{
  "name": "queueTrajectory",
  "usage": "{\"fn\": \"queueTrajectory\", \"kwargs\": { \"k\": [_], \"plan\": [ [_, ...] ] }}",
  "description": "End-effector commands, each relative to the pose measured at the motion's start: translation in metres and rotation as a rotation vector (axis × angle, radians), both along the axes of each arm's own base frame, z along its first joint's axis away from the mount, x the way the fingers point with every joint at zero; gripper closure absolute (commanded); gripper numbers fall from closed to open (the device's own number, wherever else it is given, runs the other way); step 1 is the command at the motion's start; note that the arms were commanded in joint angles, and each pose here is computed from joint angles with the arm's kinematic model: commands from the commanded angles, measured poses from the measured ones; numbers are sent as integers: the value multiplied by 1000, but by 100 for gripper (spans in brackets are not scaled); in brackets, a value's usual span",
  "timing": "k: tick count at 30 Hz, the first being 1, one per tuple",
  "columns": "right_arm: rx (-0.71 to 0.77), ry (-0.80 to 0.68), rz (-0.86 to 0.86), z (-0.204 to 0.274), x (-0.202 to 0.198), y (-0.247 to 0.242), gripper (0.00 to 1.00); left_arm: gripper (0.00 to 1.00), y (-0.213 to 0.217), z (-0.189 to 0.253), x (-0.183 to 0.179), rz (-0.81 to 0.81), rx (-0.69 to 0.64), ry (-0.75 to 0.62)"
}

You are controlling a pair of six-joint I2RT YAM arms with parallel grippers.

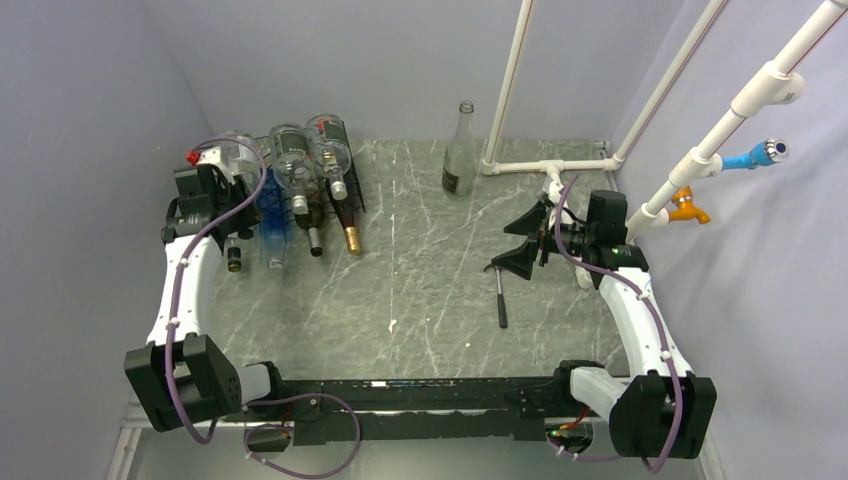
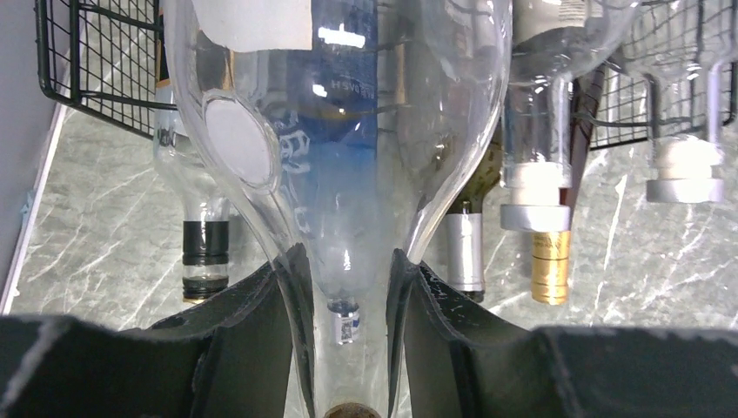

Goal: Take the wine bottle off the wine rack
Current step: Pick up the wine bottle from the wine rack.

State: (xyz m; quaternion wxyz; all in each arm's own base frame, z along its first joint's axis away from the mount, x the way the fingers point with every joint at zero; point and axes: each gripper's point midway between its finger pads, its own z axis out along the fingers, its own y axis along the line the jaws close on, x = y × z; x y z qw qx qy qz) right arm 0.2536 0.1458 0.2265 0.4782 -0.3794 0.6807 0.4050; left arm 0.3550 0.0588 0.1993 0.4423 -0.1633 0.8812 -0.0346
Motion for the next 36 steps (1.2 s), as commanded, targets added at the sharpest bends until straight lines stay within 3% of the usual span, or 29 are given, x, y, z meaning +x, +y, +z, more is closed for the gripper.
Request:
{"fn": "queueTrajectory", "kwargs": {
  "k": [1,14,36],
  "plan": [
    [9,-67,26,11,-3,1,0,100,-9,112,23,-64,47,-403],
    [8,-71,23,12,-3,1,0,100,-62,135,9,-202,-17,-456],
    [4,-77,22,12,-3,1,0,100,-203,158,-21,-538,-194,-508]
  ]
}}
